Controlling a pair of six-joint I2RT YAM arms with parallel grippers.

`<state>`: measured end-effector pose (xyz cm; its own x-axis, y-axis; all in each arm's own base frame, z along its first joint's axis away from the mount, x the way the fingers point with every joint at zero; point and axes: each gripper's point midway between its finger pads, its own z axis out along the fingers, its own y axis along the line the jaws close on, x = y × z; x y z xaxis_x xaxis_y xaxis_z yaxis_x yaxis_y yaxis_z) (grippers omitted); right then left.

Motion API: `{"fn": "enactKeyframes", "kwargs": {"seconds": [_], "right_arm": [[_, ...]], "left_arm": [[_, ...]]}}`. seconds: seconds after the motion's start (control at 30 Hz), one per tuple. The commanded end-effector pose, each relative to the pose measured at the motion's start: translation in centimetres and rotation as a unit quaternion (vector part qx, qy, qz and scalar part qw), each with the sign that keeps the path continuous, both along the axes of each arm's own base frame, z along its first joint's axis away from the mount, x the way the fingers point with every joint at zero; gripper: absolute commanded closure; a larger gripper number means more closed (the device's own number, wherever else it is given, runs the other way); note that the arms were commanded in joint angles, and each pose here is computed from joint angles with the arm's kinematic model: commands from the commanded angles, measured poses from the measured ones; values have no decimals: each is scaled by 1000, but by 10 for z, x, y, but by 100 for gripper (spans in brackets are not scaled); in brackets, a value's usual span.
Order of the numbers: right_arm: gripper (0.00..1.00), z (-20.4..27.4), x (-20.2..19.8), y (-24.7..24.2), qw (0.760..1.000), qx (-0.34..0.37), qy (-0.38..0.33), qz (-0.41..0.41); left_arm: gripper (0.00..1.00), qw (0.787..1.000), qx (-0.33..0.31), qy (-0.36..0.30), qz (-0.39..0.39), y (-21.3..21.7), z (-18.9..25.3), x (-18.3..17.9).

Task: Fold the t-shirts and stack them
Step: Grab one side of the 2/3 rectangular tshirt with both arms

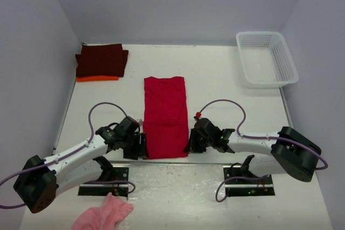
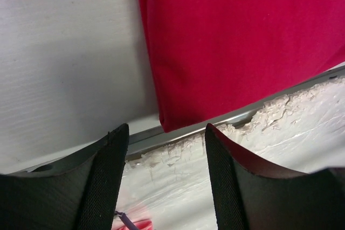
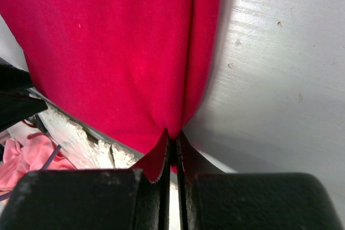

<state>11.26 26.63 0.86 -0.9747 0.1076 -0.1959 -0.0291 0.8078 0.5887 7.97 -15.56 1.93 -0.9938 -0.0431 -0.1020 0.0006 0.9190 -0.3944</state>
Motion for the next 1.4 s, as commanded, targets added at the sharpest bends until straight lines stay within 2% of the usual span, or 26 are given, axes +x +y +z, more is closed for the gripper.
{"fn": "enactKeyframes", "kwargs": {"seconds": [0.0,0.23,0.43,0.53,0.7,0.9,0.93,0.97,1.33,1.37], "right_arm": [[100,-32,-15,-34,997,-78,22,-1],[100,-31,-16,-34,997,-76,22,0],[100,-29,-15,-35,997,-79,17,-1],[100,-29,-14,-36,997,-79,16,-2],[100,-30,-16,-38,997,-81,17,-1],[100,-33,-17,-38,996,-82,20,-2],[100,-33,-17,-38,996,-83,20,-1],[100,-34,-17,-38,996,-85,22,-1],[100,-36,-14,-40,994,-103,21,1],[100,-35,-13,-39,995,-100,20,1]], "left_arm": [[40,1000,-6,-16,11,-4,-4,7],[41,999,-17,-22,24,-11,-8,14],[44,1000,-13,-4,24,-11,-23,5],[47,1000,-6,-3,27,-9,-29,2],[56,1000,-4,-5,28,-9,-32,4],[80,1000,-4,-8,24,-8,-31,3],[86,1000,-1,-6,23,-7,-32,2],[100,1000,0,-6,24,-6,-31,2],[100,1000,2,-5,7,-4,-21,-2],[95,1000,6,-4,8,-3,-21,-2]]}}
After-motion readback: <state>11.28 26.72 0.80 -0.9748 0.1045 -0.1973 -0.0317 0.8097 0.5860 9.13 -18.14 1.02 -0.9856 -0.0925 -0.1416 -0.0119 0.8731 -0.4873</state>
